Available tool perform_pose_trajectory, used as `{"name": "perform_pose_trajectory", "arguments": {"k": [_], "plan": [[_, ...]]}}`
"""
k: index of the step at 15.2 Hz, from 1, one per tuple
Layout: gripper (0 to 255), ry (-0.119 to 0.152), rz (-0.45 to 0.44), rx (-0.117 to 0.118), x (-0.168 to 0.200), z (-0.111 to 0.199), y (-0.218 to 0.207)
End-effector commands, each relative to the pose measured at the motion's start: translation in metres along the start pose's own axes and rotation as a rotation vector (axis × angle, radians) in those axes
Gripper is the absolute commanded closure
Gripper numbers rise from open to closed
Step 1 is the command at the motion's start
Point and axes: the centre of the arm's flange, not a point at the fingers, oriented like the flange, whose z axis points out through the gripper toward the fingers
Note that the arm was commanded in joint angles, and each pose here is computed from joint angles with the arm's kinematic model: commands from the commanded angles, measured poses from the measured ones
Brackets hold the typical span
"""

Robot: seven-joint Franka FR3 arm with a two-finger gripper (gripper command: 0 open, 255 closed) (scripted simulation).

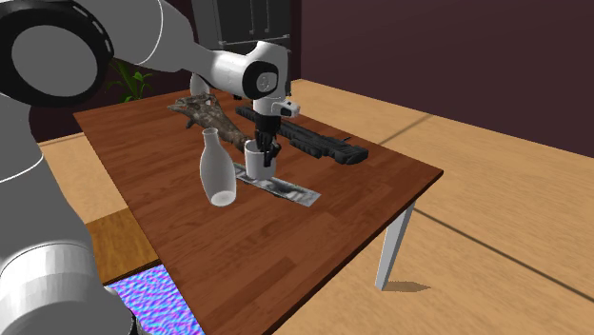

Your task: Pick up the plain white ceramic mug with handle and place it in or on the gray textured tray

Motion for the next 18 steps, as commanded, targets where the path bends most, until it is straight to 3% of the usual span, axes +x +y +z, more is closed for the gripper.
{"name": "perform_pose_trajectory", "arguments": {"k": [1, 3, 11, 12, 17, 18], "plan": [[255, 0.001, 0.0, 0.0, 0.001, 0.01, 0.001], [255, 0.001, 0.0, 0.0, 0.002, 0.022, 0.001], [255, 0.001, 0.0, 0.0, 0.002, 0.022, 0.001], [0, 0.001, 0.0, 0.0, 0.002, 0.022, 0.001], [0, 0.001, 0.0, 0.0, 0.002, 0.023, 0.001], [0, 0.001, 0.0, 0.0, 0.002, 0.009, 0.001]]}}
